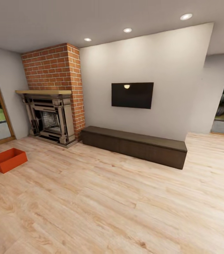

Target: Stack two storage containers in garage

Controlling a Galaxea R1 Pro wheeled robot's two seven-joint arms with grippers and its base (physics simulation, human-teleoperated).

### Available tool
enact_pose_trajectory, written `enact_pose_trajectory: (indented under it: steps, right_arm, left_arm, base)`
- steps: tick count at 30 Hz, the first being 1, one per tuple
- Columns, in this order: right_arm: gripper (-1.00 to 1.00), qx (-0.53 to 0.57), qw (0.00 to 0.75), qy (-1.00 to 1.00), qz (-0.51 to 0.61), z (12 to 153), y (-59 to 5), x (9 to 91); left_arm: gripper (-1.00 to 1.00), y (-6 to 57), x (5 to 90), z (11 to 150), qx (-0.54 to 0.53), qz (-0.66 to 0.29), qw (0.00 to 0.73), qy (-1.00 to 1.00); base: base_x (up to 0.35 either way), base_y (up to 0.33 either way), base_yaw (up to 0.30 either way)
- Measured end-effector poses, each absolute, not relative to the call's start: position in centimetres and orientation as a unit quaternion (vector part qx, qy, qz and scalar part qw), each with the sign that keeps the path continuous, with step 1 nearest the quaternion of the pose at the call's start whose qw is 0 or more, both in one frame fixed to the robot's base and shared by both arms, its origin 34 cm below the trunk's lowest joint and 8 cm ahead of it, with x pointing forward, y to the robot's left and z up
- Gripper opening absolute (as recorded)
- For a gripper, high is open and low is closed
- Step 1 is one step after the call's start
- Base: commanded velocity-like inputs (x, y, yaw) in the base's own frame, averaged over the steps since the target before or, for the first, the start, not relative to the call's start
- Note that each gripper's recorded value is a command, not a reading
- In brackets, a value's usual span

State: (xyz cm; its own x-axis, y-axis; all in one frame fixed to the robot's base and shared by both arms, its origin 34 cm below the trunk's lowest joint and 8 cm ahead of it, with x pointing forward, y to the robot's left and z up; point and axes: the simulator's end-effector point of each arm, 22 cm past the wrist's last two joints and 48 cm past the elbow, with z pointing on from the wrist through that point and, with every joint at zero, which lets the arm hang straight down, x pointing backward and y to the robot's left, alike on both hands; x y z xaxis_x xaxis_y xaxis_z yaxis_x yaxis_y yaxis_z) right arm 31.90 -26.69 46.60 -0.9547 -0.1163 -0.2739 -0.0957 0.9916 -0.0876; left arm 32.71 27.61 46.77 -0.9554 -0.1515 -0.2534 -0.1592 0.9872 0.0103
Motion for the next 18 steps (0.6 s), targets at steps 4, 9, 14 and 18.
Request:
enact_pose_trajectory:
  steps: [4, 9, 14, 18]
  right_arm:
    - [1.00, -0.054, 0.141, 0.988, -0.037, 46.60, -26.70, 31.90]
    - [1.00, -0.054, 0.141, 0.988, -0.037, 46.60, -26.70, 31.91]
    - [1.00, -0.054, 0.141, 0.988, -0.037, 46.60, -26.67, 31.89]
    - [1.00, -0.054, 0.140, 0.988, -0.036, 46.59, -26.62, 31.87]
  left_arm:
    - [1.00, 27.61, 32.71, 46.77, -0.079, 0.015, 0.127, 0.989]
    - [1.00, 27.62, 32.72, 46.77, -0.079, 0.015, 0.127, 0.989]
    - [1.00, 27.62, 32.72, 46.77, -0.079, 0.015, 0.127, 0.989]
    - [1.00, 27.62, 32.72, 46.77, -0.079, 0.015, 0.127, 0.989]
  base:
    - [0.322, 0.000, 0.267]
    - [0.322, 0.000, 0.267]
    - [0.322, 0.000, 0.267]
    - [0.322, 0.000, 0.267]
